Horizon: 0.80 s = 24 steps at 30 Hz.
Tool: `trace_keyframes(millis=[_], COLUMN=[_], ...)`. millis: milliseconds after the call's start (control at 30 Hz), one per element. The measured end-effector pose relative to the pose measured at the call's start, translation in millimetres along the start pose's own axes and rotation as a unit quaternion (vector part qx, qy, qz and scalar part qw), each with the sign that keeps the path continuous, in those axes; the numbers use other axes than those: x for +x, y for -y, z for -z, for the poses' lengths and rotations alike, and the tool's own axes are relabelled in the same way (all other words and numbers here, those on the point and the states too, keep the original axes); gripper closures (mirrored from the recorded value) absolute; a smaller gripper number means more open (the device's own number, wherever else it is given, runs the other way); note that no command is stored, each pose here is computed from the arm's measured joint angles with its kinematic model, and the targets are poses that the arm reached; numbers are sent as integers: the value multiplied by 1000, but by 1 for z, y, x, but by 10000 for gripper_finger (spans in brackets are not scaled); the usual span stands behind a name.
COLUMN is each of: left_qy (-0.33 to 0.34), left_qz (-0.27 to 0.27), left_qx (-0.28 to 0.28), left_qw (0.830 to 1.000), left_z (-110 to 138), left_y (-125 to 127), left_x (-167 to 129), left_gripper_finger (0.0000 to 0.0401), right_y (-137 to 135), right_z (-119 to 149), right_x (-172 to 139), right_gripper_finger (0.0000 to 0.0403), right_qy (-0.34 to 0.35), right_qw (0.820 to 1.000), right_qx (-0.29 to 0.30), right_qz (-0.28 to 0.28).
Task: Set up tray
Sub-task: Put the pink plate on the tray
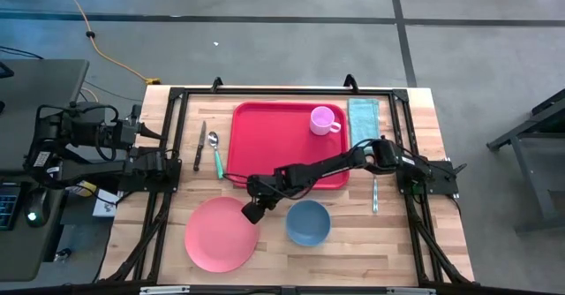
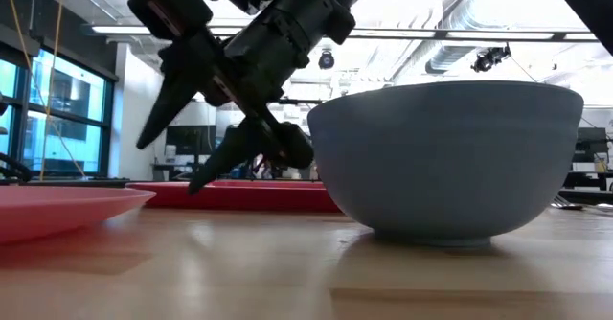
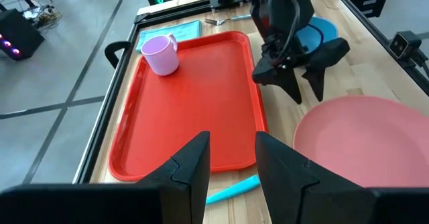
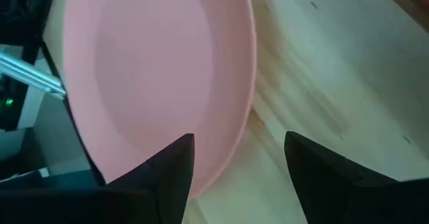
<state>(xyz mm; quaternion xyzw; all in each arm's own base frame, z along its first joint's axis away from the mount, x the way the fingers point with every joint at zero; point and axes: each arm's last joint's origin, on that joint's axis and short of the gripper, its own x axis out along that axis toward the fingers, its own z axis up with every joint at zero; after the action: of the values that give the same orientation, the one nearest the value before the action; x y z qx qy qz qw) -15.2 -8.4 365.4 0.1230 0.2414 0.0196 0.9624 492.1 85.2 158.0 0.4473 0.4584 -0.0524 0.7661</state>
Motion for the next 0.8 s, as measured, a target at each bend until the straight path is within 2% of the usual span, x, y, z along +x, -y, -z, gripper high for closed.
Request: trace_keyframes(millis=[367, 533, 800], left_qy=[3, 5, 6], left_qz=[-1, 3, 5], left_qx=[0, 1, 0], left_qw=[1000, 1000, 1000], left_z=[-1, -1, -1], left_y=[0, 0, 0], left_x=[0, 0, 0], left_gripper_finger=[249, 249, 249], right_y=[3, 1, 0], right_z=[12, 9, 9], right_x=[21, 27, 32], right_gripper_finger=[191, 193, 216], right_qy=[-6, 5, 6], right_qw=[1000, 999, 999], right_qx=[14, 20, 19], right_qz=[-3, -29, -46])
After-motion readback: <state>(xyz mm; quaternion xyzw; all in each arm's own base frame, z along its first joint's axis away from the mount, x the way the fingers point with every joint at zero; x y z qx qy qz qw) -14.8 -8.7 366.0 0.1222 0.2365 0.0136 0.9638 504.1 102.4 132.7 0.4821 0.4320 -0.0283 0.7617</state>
